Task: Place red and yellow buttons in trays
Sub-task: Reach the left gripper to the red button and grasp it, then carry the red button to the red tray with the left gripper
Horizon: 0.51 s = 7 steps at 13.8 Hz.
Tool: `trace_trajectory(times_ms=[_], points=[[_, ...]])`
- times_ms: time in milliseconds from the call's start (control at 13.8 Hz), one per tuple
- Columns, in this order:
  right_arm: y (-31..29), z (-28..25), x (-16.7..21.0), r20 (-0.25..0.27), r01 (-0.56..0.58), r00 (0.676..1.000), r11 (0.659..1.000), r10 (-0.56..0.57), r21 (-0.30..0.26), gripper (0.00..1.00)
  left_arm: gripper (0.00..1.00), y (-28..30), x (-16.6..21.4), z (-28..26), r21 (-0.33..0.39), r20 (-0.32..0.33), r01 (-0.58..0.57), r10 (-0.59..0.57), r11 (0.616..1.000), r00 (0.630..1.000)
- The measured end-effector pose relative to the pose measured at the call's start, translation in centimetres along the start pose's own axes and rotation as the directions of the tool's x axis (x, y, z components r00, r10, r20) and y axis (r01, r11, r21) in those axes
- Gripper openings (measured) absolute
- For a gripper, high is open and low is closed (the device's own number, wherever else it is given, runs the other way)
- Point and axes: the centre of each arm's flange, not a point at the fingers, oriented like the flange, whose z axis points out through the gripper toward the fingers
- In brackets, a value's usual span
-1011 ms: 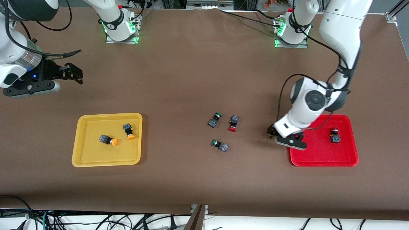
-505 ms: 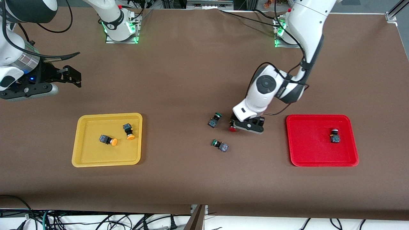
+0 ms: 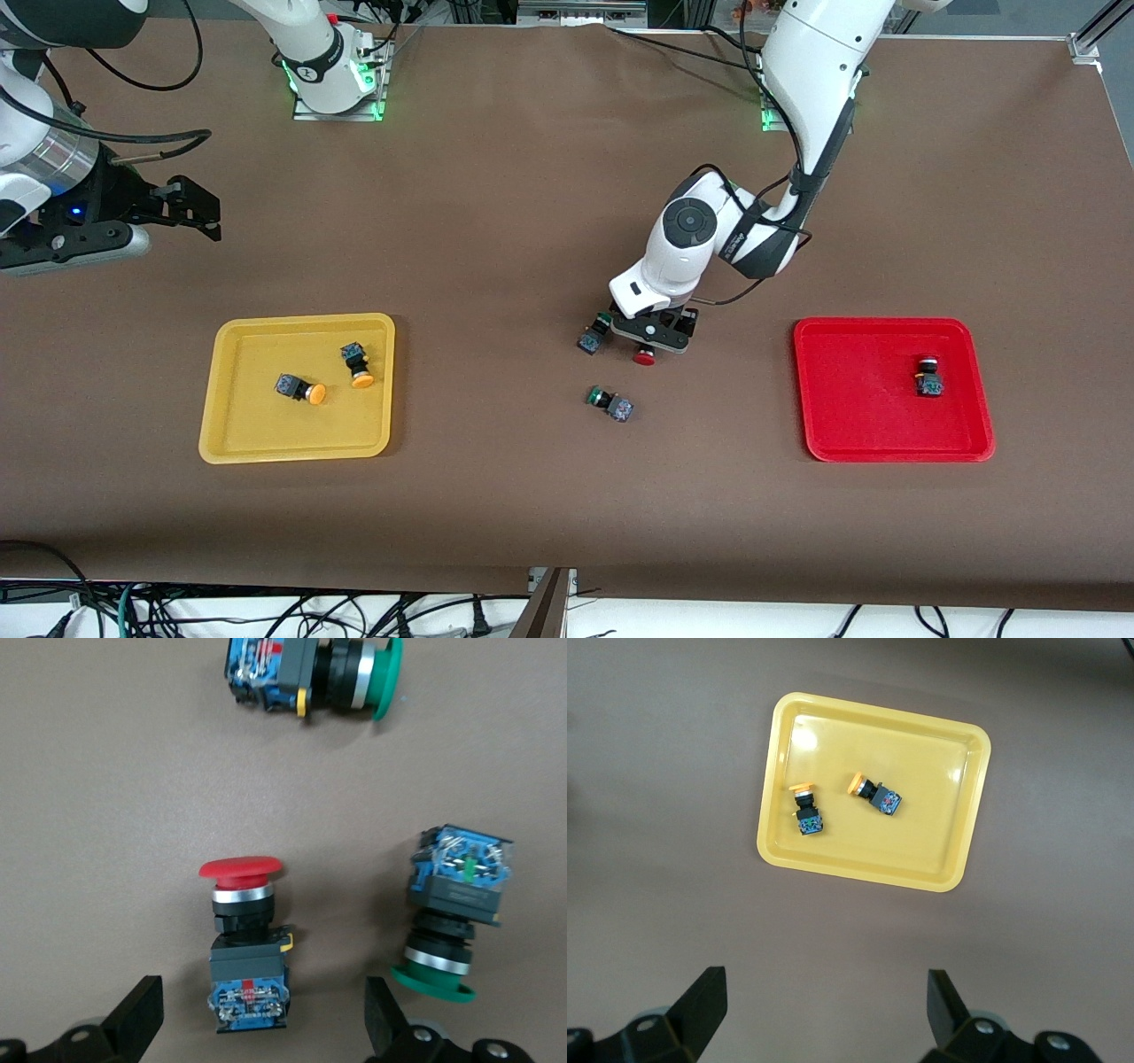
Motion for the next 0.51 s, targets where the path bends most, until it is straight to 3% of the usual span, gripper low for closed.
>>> trace_trajectory(times_ms=[505], points=[[0.11, 0.15, -0.01, 0.006, -0.003, 1.000, 1.000, 0.003, 0.003, 1.00, 1.00, -0.04, 0.59, 1.05, 0.000, 0.001, 0.003, -0.003, 1.000, 1.000]])
